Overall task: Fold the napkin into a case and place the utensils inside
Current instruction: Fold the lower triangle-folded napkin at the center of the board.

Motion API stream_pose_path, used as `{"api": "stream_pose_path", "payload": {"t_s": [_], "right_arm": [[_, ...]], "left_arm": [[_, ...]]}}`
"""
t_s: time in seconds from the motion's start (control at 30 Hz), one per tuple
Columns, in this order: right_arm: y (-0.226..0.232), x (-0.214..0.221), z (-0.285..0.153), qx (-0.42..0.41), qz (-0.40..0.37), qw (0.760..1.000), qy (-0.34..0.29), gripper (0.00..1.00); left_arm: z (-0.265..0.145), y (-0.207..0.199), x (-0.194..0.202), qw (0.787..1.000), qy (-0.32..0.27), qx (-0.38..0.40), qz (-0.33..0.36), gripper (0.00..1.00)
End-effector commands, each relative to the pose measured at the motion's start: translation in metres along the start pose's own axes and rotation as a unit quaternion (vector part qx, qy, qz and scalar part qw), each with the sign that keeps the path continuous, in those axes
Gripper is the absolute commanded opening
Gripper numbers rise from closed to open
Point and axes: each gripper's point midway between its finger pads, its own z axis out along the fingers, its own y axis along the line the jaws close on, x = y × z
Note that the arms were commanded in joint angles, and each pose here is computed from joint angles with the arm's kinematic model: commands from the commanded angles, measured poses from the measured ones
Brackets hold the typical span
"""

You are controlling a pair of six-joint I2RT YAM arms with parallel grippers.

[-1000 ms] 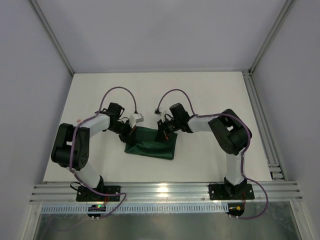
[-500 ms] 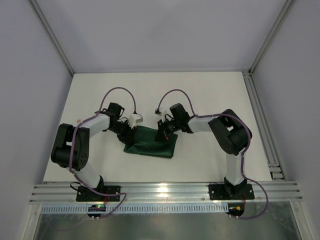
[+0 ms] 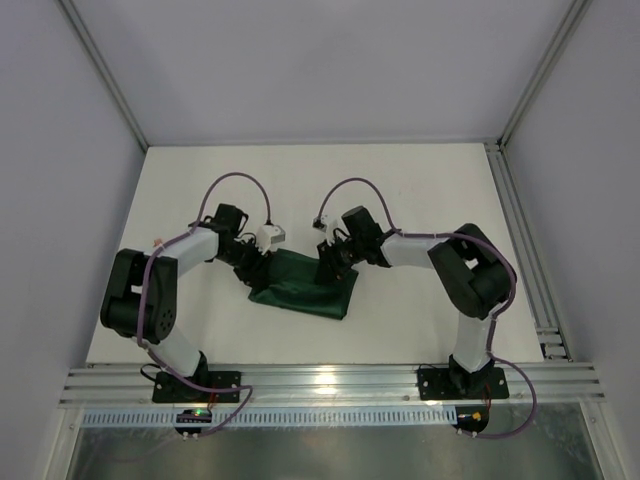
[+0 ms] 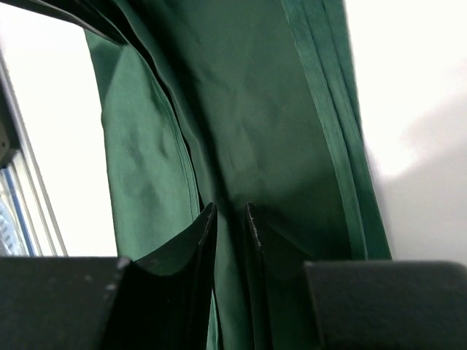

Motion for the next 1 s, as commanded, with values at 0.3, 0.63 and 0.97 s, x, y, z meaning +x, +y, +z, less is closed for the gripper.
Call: {"api": "stream_pose_path", "payload": {"t_s": [0.3,0.63,0.97], "right_arm": [[0.003,-0.009,-0.051,0.113,0.034,0.992,-0.035,0.36],[-0.036,0.005,-0.094,0.217,0.140,0.959,-0.113,0.36],[-0.050,0.017,-0.113,0.230,0.191,0.936,-0.185,0.45]], "left_arm": [[-0.023,0.002,-0.033,0.998,-0.042,-0.023,0.033,0.45],[-0.046,-0.019,-0.076,0.991,-0.062,-0.066,0.095,0.50],[0.038,-0.122,-0.107,0.976,-0.020,0.071,0.206,0.56]]}}
